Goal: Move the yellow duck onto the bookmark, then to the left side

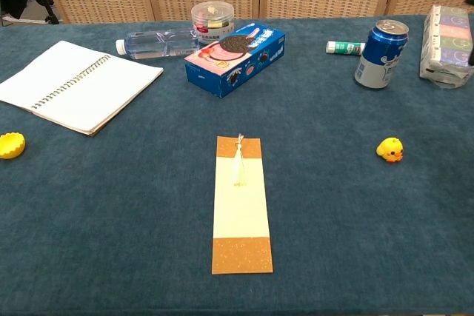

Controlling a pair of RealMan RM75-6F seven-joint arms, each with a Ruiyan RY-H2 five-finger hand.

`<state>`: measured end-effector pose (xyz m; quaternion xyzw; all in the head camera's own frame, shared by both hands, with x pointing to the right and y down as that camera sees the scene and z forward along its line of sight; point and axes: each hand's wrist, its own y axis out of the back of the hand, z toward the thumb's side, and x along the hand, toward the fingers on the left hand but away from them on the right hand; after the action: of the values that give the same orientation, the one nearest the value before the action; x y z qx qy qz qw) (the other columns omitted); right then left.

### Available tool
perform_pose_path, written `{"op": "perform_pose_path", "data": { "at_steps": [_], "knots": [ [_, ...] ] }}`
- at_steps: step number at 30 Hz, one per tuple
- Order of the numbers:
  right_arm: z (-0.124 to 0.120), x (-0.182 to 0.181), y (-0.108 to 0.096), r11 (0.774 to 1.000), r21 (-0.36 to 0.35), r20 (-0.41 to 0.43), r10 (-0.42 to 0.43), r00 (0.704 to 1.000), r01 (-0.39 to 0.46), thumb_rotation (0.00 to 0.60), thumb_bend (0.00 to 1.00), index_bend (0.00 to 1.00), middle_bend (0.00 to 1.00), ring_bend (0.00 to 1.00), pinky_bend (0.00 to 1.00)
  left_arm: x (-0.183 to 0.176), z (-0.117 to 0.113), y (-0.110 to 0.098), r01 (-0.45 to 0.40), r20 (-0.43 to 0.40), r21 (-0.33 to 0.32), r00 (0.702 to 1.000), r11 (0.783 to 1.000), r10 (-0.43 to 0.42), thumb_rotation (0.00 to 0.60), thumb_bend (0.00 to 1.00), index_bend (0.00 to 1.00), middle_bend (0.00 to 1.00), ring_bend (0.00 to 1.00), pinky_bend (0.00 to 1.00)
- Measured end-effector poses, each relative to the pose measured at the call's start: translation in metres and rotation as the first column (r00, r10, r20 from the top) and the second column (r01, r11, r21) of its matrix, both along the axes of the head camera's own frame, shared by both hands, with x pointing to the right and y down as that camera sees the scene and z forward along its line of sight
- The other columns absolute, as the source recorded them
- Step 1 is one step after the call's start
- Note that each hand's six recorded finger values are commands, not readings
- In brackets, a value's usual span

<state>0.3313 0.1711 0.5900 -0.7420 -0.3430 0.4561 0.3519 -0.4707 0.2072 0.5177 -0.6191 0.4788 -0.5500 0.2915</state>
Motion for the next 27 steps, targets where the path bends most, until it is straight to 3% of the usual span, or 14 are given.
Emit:
{"op": "perform_pose_path", "data": {
  "at_steps": [4, 9, 21, 27],
  "knots": [
    [0.027, -0.032, -0.017, 0.997, -0.064, -0.004, -0.052, 0.999, 0.052, 0.600, 0.21, 0.44, 0.00, 0.00, 0.00, 0.002, 0.001, 0.000, -0.007, 0.006, 0.000, 1.000, 1.000, 0.007, 0.600, 0.00, 0.00, 0.00, 0.00, 0.00],
    [0.053, -0.053, -0.025, 0.993, -0.102, -0.025, -0.061, 0.998, 0.059, 0.600, 0.23, 0.44, 0.00, 0.00, 0.00, 0.003, 0.005, 0.000, -0.010, 0.009, -0.019, 1.000, 1.000, 0.010, 0.600, 0.00, 0.00, 0.00, 0.00, 0.00],
    [0.088, -0.043, -0.021, 0.989, -0.146, -0.137, -0.056, 0.989, 0.036, 0.600, 0.23, 0.44, 0.00, 0.00, 0.00, 0.007, 0.010, 0.002, -0.028, 0.007, -0.046, 1.000, 0.999, 0.028, 0.600, 0.00, 0.00, 0.00, 0.00, 0.00],
    [0.099, -0.035, -0.016, 0.983, -0.182, -0.138, -0.039, 0.990, 0.013, 0.600, 0.23, 0.44, 0.00, 0.00, 0.00, 0.008, 0.013, 0.001, -0.032, 0.008, -0.055, 0.999, 0.998, 0.032, 0.600, 0.00, 0.00, 0.00, 0.00, 0.00]
  ]
}}
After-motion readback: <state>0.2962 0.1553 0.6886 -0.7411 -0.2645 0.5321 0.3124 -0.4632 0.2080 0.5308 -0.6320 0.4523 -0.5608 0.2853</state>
